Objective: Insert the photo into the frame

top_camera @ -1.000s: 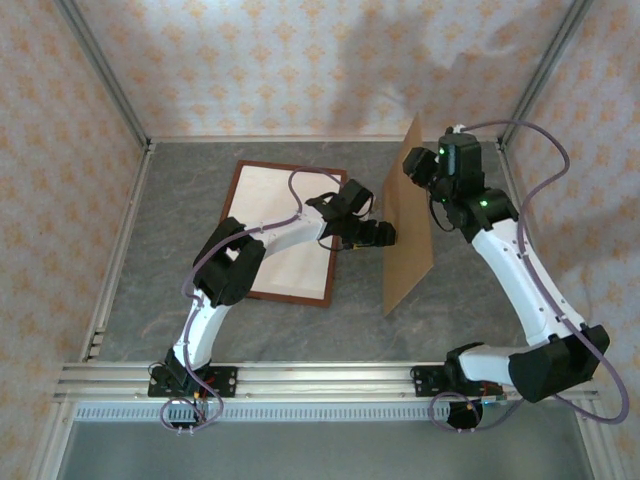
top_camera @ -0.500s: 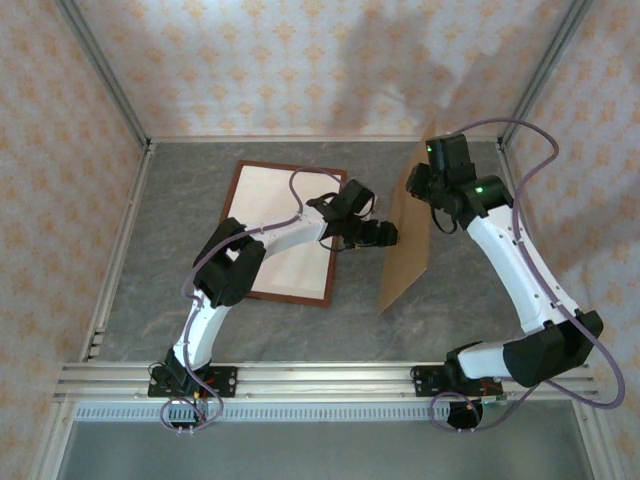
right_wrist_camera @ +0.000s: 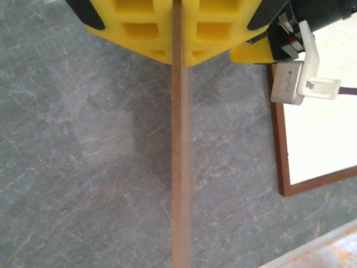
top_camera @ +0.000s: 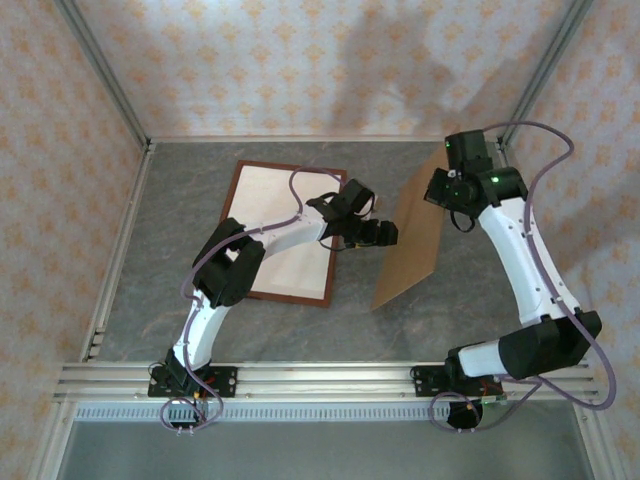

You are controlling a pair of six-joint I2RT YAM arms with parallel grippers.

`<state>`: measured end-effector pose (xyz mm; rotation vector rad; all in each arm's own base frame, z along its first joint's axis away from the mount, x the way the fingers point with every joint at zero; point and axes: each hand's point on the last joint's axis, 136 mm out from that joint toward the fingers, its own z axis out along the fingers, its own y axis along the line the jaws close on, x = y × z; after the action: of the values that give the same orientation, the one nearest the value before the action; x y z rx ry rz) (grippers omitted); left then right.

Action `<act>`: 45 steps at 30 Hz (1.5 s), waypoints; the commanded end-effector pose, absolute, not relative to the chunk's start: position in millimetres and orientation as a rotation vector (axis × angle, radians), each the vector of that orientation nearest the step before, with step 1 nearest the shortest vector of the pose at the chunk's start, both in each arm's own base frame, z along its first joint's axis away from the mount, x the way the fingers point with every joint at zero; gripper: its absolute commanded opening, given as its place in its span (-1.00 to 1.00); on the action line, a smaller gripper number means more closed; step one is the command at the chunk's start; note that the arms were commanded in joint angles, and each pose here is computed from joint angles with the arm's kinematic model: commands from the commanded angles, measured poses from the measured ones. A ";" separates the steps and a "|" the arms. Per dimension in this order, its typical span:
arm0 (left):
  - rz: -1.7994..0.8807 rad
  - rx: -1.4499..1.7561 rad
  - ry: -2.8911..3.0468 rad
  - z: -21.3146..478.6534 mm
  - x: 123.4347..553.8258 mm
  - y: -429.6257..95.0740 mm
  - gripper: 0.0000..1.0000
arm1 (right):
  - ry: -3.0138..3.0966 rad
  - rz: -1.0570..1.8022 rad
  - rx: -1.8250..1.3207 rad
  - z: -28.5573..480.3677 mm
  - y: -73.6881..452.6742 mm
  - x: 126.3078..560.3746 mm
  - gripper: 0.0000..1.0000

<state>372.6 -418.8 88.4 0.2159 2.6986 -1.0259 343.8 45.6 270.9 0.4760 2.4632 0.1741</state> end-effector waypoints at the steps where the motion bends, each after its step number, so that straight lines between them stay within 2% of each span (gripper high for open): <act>1: -1.042 0.233 2.614 123.7 379.0 -411.4 0.67 | 2.450 0.259 0.496 280.8 36.6 338.0 -0.97; 5: -1.049 0.157 2.529 146.5 393.6 -383.3 0.72 | 2.282 0.498 0.536 314.3 35.9 345.3 -1.00; 11: -1.180 -0.046 2.306 204.6 417.7 -322.3 0.83 | 2.058 0.835 0.432 374.8 69.5 352.2 -1.00; 14: -1.239 -0.154 2.214 225.8 428.7 -289.8 0.90 | 1.944 0.951 0.410 399.1 78.8 350.6 -1.00; 18: -1.286 -0.287 2.145 240.1 441.9 -247.3 0.88 | 1.840 1.049 0.425 410.2 86.1 350.9 -1.00; 21: -1.129 -0.394 2.162 228.9 449.3 -193.6 0.86 | 1.829 1.046 0.440 401.3 91.4 352.9 -1.00; 27: -0.597 -0.624 2.278 173.1 448.1 -54.5 0.85 | 1.868 1.070 0.423 378.0 109.7 361.6 -1.00; 30: -0.467 -0.718 2.324 145.6 447.2 -8.2 0.85 | 1.890 1.064 0.421 369.8 112.1 365.9 -1.00; 35: -0.388 -0.759 2.447 105.9 453.8 24.2 0.85 | 1.921 1.036 0.417 360.8 111.9 369.5 -1.00; 45: -0.436 -0.774 2.530 65.7 463.9 18.5 0.82 | 1.957 0.988 0.398 351.4 110.1 371.3 -1.00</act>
<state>459.2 20.7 60.2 -0.8062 2.5259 -0.4263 366.0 109.0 323.2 0.4658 2.0498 0.9836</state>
